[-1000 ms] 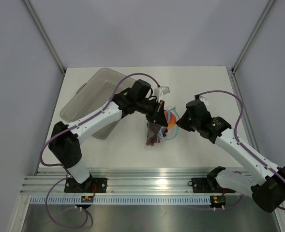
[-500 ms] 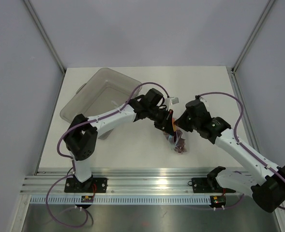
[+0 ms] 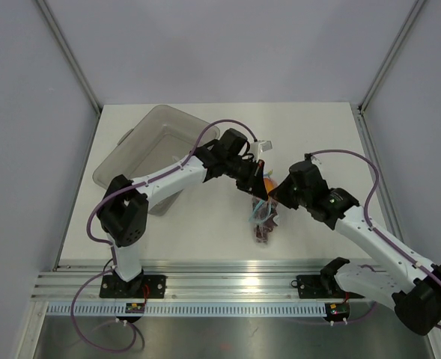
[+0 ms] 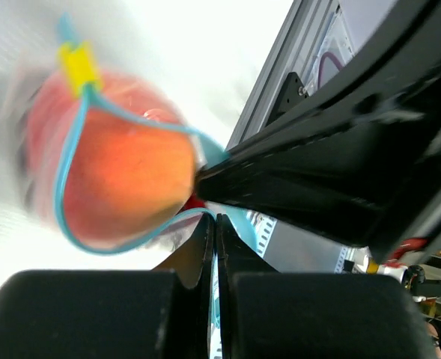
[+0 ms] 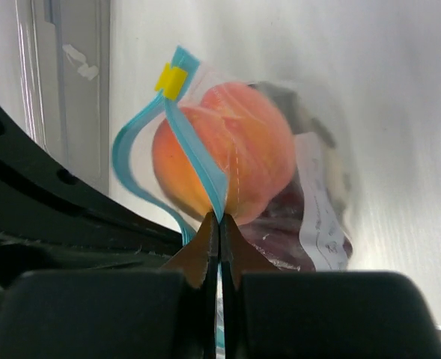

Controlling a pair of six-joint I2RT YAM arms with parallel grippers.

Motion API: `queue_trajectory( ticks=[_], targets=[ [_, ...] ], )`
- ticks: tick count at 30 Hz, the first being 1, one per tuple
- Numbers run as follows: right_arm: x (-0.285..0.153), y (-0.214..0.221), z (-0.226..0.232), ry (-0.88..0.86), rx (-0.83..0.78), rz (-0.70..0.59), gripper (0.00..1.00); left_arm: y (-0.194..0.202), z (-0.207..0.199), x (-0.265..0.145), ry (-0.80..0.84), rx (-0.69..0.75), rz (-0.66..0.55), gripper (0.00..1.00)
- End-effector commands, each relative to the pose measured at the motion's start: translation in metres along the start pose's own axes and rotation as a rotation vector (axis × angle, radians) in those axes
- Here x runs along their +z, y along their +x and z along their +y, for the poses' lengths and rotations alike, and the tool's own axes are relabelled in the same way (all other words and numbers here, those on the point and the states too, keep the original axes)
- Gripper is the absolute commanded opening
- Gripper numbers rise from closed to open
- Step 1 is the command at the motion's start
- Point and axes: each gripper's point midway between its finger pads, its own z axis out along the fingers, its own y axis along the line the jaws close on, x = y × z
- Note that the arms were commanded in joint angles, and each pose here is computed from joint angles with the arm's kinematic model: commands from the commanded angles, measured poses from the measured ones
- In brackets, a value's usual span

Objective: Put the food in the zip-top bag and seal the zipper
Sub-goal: Adjust the zipper food storage bag at the center of the board.

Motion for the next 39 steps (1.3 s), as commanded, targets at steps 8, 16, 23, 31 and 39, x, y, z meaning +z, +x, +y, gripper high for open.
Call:
queue_trajectory(
  ticks=[8, 16, 23, 31, 39],
  targets=[
    [0.011, 0.01, 0.025, -0.078, 0.034, 0.018, 0.0, -0.025, -0.031, -0.009, 0.109, 0.095, -0.057, 0.0],
    [0.001, 0.005, 0.019, -0.066, 0.047, -0.014, 0.0, -0.023, -0.026, -0.014, 0.108, 0.111, -0.039, 0.0],
    [0.0, 0.005, 0.014, -0.066, 0.059, -0.026, 0.0, -0.021, -0.02, -0.023, 0.088, 0.124, -0.03, 0.0],
    [0.007, 0.01, 0.019, -0.101, 0.116, -0.018, 0.0, -0.04, -0.01, -0.036, 0.046, 0.145, -0.047, 0.0],
    [0.007, -0.007, 0.032, -0.144, 0.177, -0.085, 0.0, -0.046, 0.005, -0.035, 0.001, 0.146, -0.024, 0.0]
  ],
)
